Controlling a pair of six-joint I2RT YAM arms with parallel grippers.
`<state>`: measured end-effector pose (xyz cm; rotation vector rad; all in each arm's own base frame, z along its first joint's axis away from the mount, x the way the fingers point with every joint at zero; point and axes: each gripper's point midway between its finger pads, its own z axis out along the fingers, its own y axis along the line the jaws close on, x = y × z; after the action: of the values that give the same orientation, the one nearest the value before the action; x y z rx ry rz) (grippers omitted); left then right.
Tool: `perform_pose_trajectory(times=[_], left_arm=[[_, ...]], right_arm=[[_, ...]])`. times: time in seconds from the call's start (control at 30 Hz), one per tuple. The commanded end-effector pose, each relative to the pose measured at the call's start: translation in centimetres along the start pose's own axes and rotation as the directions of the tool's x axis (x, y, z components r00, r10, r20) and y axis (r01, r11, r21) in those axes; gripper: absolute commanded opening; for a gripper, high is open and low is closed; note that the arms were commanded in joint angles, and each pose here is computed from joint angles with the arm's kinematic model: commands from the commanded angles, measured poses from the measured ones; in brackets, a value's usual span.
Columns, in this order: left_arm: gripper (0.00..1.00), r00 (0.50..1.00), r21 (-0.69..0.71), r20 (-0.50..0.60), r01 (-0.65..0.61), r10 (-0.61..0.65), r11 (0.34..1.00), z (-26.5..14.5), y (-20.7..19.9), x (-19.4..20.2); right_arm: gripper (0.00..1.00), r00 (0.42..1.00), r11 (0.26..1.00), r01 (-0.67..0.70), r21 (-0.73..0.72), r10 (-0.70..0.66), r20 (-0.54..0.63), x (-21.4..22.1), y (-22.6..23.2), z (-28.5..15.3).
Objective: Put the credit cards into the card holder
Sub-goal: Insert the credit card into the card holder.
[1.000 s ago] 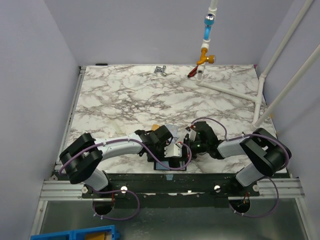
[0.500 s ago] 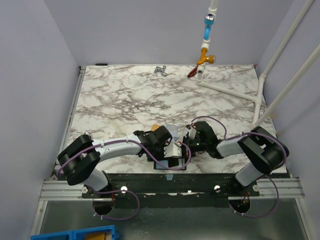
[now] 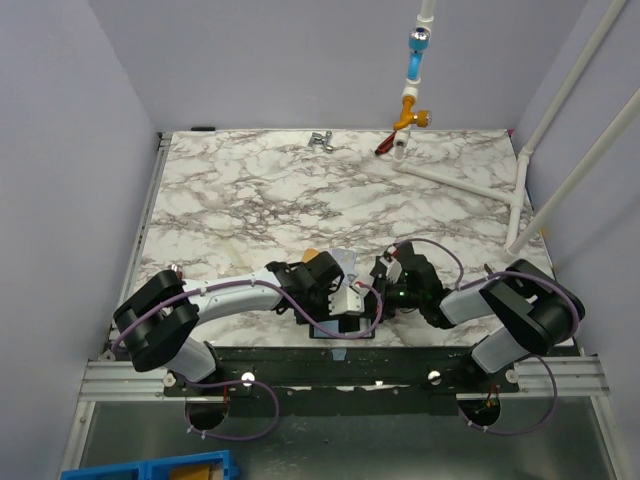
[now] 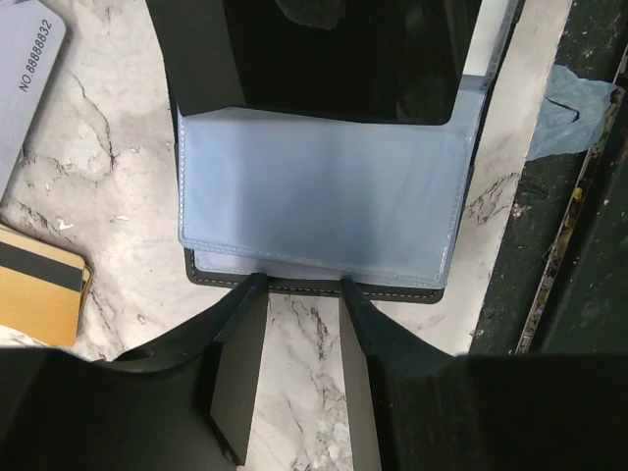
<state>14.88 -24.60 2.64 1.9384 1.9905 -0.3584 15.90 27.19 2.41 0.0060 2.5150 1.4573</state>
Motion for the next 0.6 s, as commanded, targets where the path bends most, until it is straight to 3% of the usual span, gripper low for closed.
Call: perform_pose_trajectory(times=[0.0, 0.37, 0.57], left_arm=[[0.36, 0.999, 0.064, 0.048, 0.010, -0.014, 0.998, 0.4, -1.5, -0.6], [0.36, 0.998, 0.066, 0.053, 0.022, -0.025, 0.998, 0.7, -1.8, -0.1], [0.35, 0.999, 0.053, 0.036, 0.027, -0.029, 0.998, 0.8, -1.5, 0.2]], right_arm=[[0.01, 0.995, 0.999, -0.028, 0.043, 0.024, 0.097, -1.2, -1.2, 0.0], [0.01, 0.992, 0.998, -0.057, 0.018, 0.055, 0.116, -0.9, -1.5, 0.0], [0.01, 0.996, 0.998, -0.055, 0.033, 0.052, 0.069, 0.3, -2.1, -0.2]])
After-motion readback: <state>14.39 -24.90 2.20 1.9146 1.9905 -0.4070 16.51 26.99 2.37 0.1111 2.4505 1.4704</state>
